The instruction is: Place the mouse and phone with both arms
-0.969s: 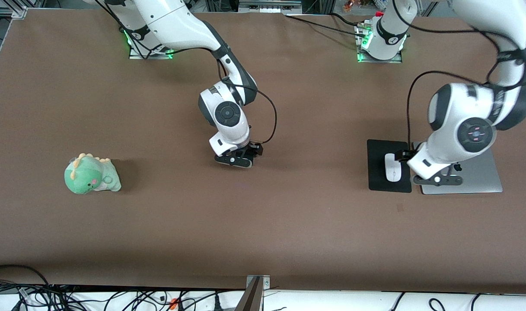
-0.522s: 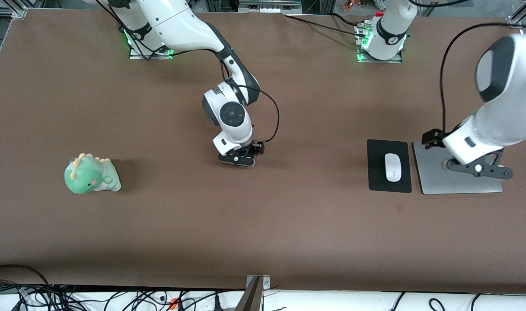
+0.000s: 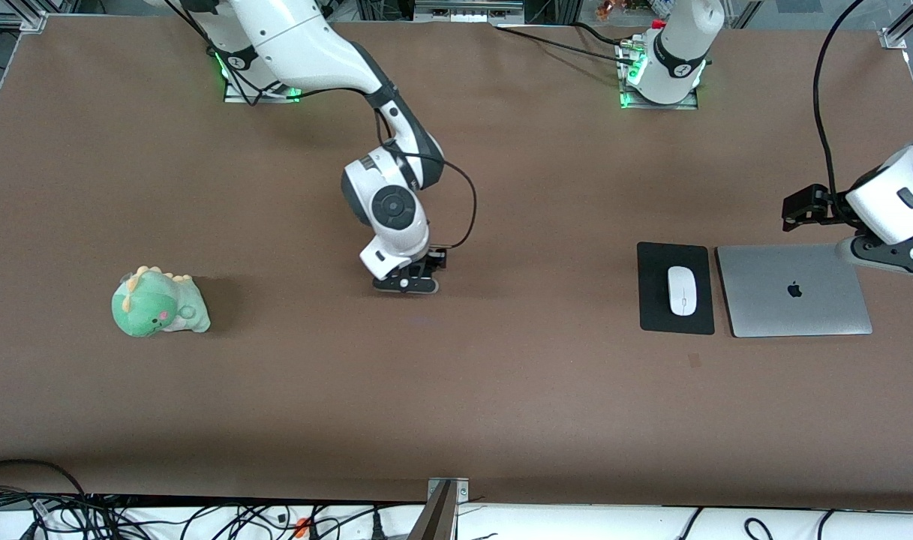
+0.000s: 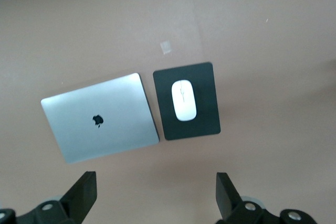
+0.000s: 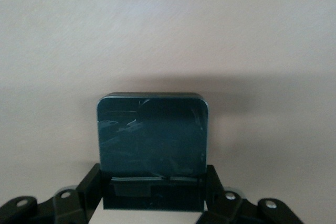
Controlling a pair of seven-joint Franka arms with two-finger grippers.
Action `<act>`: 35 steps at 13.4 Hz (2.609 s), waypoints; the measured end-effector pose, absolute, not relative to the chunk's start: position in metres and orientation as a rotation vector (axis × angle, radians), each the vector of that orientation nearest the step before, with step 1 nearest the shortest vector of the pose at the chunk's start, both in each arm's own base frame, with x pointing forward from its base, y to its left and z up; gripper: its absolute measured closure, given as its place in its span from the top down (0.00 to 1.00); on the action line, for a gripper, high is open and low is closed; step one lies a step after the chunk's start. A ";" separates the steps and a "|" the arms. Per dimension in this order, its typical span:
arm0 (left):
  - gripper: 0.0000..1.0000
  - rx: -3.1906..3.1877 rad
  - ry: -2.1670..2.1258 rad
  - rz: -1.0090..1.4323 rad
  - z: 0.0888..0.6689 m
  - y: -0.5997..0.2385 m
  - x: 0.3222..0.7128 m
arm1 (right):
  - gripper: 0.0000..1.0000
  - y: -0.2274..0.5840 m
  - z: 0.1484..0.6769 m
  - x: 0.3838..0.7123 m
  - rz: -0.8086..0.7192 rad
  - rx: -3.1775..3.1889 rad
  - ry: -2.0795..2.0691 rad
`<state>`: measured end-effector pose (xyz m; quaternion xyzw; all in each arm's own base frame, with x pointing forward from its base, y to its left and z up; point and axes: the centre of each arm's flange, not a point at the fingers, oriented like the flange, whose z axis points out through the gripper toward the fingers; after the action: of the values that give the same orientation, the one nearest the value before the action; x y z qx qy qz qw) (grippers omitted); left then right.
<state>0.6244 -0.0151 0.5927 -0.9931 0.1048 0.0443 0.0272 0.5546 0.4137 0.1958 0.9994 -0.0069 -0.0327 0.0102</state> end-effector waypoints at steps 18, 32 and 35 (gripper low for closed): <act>1.00 -3.095 0.266 -0.036 0.590 -0.007 0.553 | 0.79 0.076 0.186 0.622 -0.268 3.120 0.304; 1.00 -3.095 0.266 -0.036 0.590 -0.007 0.554 | 1.00 0.093 0.407 0.618 -0.085 3.269 0.274; 1.00 -3.095 0.266 -0.037 0.591 -0.007 0.554 | 1.00 0.080 0.477 0.589 -0.102 3.238 0.254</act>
<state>0.5538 -0.0069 0.5906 -0.9961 0.0857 -0.0118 0.0172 0.5887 0.0803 0.4774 0.9950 0.0780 -0.0315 -0.0541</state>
